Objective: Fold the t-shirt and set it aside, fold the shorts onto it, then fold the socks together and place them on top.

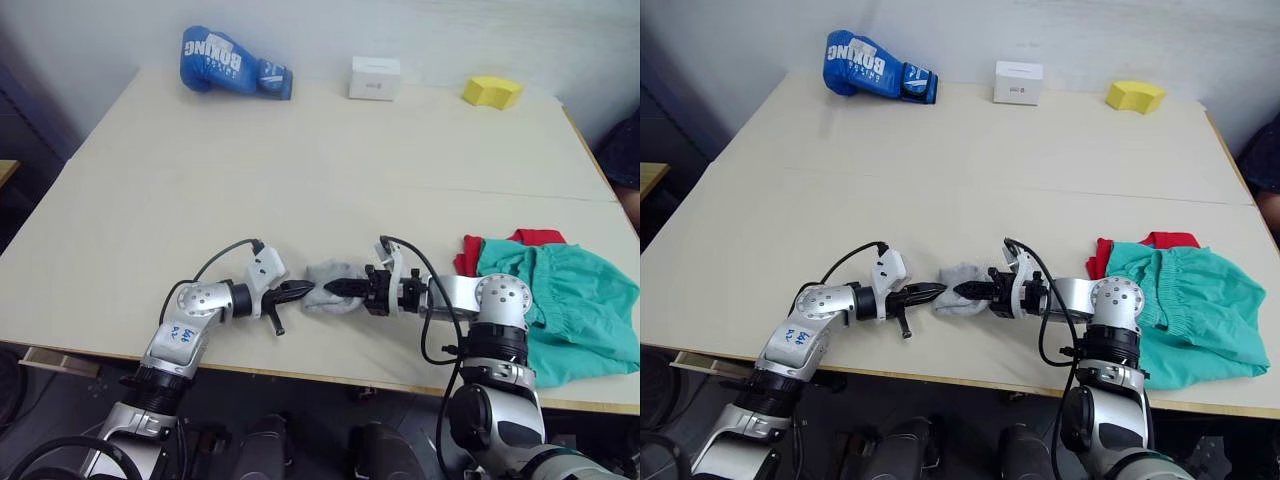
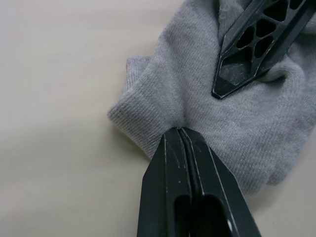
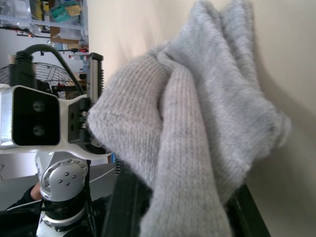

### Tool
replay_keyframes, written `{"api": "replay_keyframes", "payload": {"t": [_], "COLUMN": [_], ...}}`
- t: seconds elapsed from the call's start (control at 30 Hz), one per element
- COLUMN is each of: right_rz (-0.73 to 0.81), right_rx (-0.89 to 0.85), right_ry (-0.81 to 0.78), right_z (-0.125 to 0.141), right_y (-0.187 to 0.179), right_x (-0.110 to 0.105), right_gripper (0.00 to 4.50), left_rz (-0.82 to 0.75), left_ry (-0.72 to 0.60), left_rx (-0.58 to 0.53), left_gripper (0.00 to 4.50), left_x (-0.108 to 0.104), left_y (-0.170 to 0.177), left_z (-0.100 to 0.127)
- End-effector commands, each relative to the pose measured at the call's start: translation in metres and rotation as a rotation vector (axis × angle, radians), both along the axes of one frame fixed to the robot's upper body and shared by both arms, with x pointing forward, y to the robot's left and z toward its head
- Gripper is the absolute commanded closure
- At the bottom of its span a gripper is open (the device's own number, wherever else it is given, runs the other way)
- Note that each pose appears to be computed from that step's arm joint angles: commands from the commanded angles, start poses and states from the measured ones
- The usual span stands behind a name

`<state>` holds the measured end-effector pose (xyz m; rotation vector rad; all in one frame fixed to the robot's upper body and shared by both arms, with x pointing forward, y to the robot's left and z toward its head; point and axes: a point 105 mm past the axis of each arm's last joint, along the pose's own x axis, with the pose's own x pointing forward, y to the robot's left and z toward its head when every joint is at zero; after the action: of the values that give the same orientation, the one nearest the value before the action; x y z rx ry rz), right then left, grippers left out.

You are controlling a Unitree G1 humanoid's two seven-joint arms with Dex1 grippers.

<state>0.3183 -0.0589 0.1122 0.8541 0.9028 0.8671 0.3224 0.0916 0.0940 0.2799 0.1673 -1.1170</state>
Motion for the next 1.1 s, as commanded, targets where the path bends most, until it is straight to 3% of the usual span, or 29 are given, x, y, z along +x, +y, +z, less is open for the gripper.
{"api": "replay_keyframes", "payload": {"t": [0.03, 0.07, 0.2, 0.3, 0.43, 0.57, 0.63, 0.73, 0.93, 1.0, 1.1], "right_rz": [-0.063, -0.084, -0.287, -0.525, -0.75, -1.064, -1.191, -1.328, -1.329, -1.273, -1.219], "right_rx": [0.105, 0.146, 0.332, 0.482, 0.494, 0.468, 0.467, 0.449, 0.311, 0.29, 0.303], "right_ry": [-0.08, -0.092, -0.143, -0.257, -0.406, -0.505, -0.491, -0.38, -0.158, -0.103, -0.101], "right_z": [0.023, 0.029, 0.058, 0.097, 0.119, 0.129, 0.122, 0.086, 0.013, 0.003, 0.007], "right_y": [-0.02, -0.027, -0.054, -0.087, -0.135, -0.212, -0.239, -0.265, -0.276, -0.27, -0.266], "right_x": [0.001, 0.0, -0.003, -0.014, -0.032, -0.056, -0.067, -0.075, -0.06, -0.056, -0.059], "right_gripper": [4.26, 4.26, 4.26, 4.26, 4.26, 4.26, 4.26, 4.26, 4.26, 4.26, 3.35], "left_rz": [-0.144, -0.169, -0.213, -0.273, -0.319, -0.345, -0.372, -0.394, -0.416, -0.414, -0.403], "left_ry": [0.062, 0.053, -0.071, -0.123, -0.134, -0.104, -0.072, -0.06, -0.051, -0.051, -0.053], "left_rx": [-0.033, -0.071, -0.209, -0.266, -0.298, -0.36, -0.386, -0.396, -0.368, -0.365, -0.352], "left_gripper": [4.5, 4.5, 3.35, 2.45, 1.18, 0.01, 0.0, 0.0, 0.0, 0.0, 0.0], "left_x": [-0.018, -0.019, -0.019, -0.028, -0.041, -0.049, -0.053, -0.055, -0.055, -0.053, -0.05], "left_y": [-0.011, -0.012, -0.012, -0.011, -0.012, -0.01, -0.009, -0.014, -0.024, -0.023, -0.019], "left_z": [-0.002, 0.008, 0.054, 0.08, 0.093, 0.099, 0.099, 0.101, 0.096, 0.096, 0.094]}}
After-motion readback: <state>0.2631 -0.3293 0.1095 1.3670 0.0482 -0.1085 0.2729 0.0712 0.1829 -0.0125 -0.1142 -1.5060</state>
